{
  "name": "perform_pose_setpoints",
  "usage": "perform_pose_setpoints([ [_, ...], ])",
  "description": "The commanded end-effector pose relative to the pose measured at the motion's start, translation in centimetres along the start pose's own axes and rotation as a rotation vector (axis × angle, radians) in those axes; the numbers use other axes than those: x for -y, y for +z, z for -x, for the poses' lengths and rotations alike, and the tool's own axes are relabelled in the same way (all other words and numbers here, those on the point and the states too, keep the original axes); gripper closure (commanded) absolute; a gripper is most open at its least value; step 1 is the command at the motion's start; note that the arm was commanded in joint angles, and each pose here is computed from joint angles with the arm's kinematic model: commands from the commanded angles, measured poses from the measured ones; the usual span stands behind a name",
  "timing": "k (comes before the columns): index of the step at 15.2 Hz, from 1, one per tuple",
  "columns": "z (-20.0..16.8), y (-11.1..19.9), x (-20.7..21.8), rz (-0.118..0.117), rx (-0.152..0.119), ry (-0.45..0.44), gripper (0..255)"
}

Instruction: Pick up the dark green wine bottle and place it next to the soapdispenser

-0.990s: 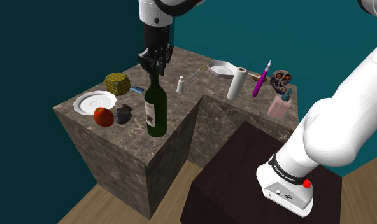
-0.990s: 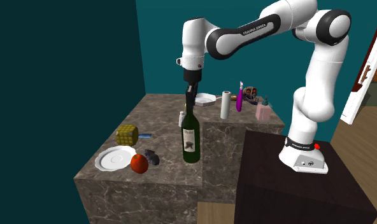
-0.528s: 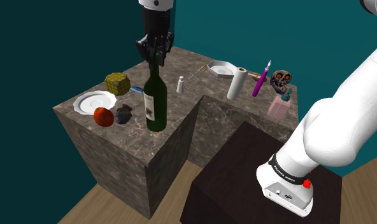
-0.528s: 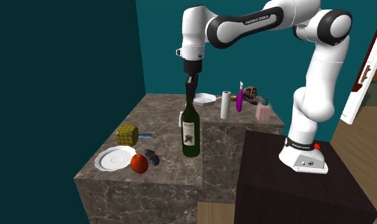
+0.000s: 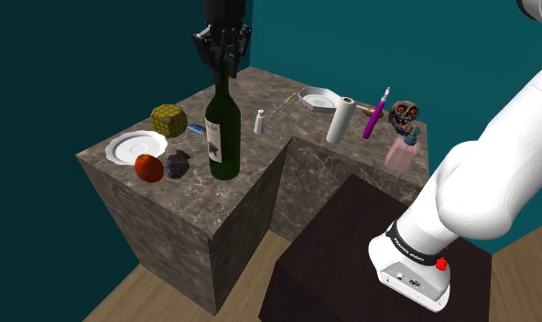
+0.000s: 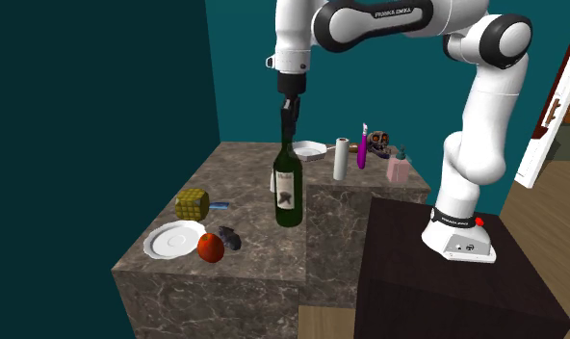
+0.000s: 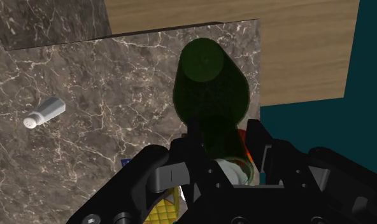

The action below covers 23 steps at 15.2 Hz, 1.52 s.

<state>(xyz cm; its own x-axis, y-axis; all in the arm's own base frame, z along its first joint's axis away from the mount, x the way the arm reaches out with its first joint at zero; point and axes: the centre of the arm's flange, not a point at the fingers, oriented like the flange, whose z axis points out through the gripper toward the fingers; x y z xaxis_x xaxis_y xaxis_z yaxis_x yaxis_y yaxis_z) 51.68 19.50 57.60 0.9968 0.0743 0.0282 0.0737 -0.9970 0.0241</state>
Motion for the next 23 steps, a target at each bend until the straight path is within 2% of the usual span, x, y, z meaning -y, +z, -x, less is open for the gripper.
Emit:
perform_pose_setpoints([
  [1, 0.0, -1.1, -0.1, 0.000, 0.000, 0.000, 255],
  [23, -0.4, -12.7, -0.4, 0.000, 0.000, 0.000, 255],
])
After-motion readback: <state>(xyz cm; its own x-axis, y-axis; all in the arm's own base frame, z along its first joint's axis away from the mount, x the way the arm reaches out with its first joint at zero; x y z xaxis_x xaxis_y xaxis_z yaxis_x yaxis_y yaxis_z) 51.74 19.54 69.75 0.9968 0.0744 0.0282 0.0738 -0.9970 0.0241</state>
